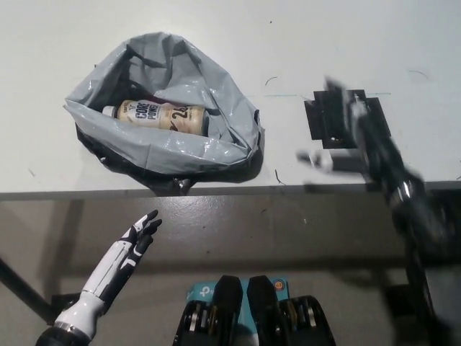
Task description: Use the right hand to pick up a bottle of protein shake and place it into a plastic bag on the left side
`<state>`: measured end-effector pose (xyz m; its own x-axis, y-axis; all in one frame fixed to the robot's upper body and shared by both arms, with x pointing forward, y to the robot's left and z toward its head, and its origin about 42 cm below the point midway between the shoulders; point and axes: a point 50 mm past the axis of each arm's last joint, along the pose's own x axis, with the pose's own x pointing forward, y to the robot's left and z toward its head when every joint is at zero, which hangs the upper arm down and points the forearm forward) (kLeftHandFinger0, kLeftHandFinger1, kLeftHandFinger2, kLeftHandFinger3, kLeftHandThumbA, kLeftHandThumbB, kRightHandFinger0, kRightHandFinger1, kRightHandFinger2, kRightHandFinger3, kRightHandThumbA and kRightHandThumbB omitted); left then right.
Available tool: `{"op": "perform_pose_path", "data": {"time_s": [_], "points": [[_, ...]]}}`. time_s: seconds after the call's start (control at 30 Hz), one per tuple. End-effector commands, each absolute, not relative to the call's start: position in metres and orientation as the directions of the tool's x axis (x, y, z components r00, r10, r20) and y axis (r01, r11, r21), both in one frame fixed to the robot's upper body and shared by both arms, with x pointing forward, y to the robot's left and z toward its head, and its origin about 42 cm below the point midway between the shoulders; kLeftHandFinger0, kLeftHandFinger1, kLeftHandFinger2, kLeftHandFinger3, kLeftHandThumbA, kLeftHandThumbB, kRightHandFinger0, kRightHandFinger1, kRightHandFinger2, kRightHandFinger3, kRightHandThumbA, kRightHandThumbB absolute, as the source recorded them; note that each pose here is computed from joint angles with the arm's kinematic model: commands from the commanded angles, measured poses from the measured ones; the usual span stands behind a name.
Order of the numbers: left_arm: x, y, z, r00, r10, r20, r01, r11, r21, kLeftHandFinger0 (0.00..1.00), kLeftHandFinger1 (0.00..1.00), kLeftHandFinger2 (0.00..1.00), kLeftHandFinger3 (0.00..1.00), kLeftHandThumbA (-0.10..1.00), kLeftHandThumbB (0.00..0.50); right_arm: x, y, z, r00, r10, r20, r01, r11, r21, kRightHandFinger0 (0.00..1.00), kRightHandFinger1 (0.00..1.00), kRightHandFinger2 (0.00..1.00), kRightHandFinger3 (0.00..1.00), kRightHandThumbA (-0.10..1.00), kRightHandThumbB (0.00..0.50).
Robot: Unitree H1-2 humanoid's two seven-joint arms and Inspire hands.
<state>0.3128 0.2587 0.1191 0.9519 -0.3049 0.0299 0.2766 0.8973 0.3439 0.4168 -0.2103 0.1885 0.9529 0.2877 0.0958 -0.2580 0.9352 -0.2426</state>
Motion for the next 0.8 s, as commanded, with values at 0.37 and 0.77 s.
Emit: {"op": "perform_pose_path", "data": {"time_s": [0.37,0.77], "points": [[0.335,0.271,0.151,0.949,-0.286,0.135,0.225,0.91,0.348,1.0,1.0,1.0,1.0,1.0,0.355,0.263,-0.239,0.228,0.79,0.231,0.568,-0.114,0.966,-0.234,1.0,1.0,1.0,1.0,1.0,0.451],[0.33,0.267,0.145,0.951,-0.286,0.118,0.23,0.907,0.352,1.0,1.0,1.0,1.0,1.0,0.361,0.286,-0.25,0.159,0.897,0.22,0.383,-0.148,0.967,-0.207,1.0,1.0,1.0,1.0,1.0,0.36]]}}
